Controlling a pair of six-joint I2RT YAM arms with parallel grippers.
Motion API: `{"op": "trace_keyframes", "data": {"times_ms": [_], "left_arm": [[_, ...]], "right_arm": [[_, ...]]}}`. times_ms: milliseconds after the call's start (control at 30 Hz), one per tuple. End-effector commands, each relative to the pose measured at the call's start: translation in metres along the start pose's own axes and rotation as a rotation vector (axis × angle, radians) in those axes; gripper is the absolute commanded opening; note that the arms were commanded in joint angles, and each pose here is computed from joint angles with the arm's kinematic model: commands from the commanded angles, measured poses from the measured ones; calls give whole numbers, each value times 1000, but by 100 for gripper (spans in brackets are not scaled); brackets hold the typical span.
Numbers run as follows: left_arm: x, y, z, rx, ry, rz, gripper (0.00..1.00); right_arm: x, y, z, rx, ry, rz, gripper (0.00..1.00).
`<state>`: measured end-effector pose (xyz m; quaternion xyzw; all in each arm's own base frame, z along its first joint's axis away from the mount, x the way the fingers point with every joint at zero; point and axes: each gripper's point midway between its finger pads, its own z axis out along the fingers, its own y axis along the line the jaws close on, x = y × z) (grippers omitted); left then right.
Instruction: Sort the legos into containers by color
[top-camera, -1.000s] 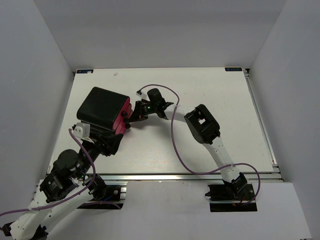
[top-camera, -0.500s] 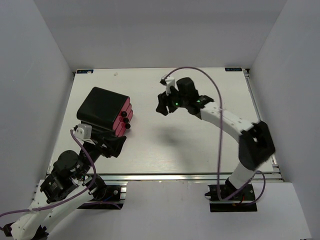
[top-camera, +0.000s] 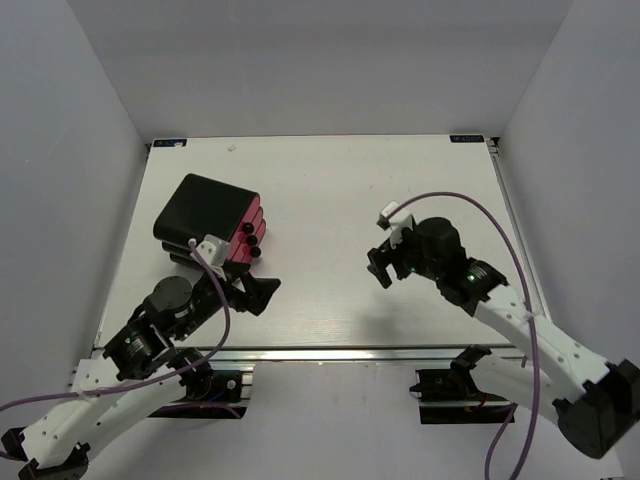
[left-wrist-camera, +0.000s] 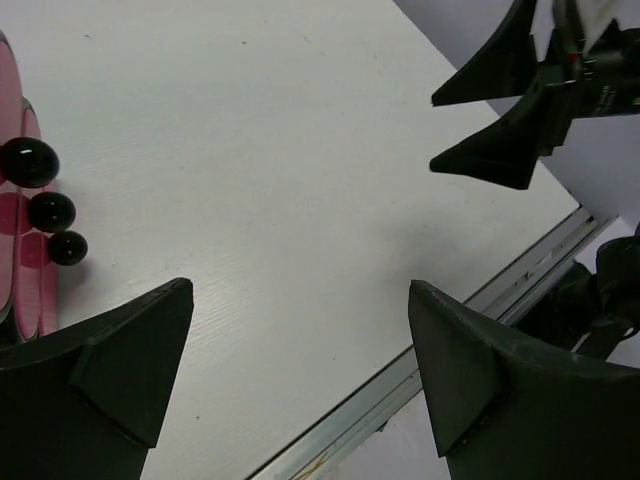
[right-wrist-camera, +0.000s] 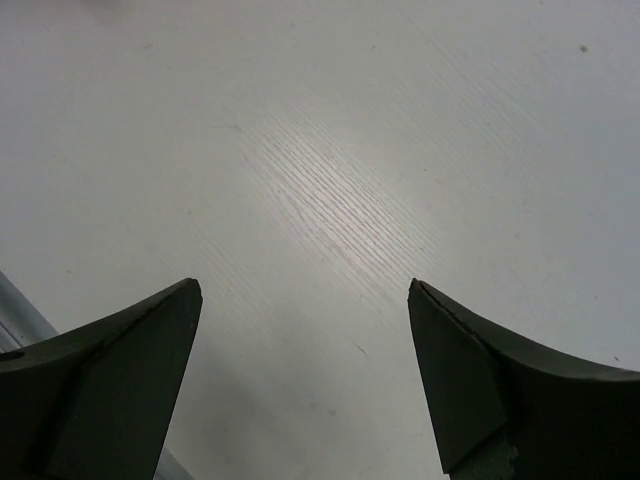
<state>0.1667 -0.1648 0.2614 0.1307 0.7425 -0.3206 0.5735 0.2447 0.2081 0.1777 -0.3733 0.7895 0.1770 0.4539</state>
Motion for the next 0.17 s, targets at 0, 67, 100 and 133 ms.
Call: {"op": "trace_keyframes", "data": {"times_ms": [0,67,100,133], "left_arm": [[-2,-11,7,64,10,45,98],[0,-10,9,59,23,56,98],[2,-9,10,55,32,58,98],[4,-9,10,53,38,60,98]], "right_arm": [[-20,-19,-23,111,-149,-32,89],[-12,-17,-29,105,-180,-36,89],[-9,-19,-30,111,-189,-32,89],[-8,-19,-32,117,-205,-35,89]]}}
